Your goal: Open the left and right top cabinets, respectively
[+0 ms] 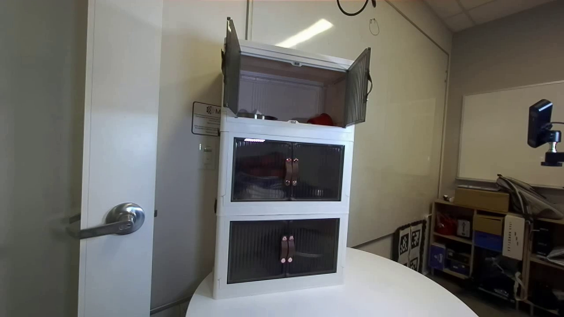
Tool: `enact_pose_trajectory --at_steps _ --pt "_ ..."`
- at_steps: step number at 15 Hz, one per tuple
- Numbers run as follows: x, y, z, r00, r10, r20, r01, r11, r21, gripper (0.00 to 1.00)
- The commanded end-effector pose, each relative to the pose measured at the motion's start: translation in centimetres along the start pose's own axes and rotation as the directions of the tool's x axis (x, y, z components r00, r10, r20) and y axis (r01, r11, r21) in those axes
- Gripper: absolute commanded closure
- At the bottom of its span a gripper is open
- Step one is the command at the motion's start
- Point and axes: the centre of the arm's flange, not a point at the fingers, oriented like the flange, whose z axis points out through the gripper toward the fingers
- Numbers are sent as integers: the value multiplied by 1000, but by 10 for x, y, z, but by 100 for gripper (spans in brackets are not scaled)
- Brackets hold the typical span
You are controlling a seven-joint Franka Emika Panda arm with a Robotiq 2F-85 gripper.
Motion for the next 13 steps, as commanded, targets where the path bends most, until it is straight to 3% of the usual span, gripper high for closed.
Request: enact_pose_trajectory --at_steps 1,4,13 --pt "4 5 -1 999 11 40 -9 999 -46 0" --pt "16 15 -6 997 37 68 -30 994 -102 0" --pt "19 13 -3 997 38 68 -31 994 -101 0"
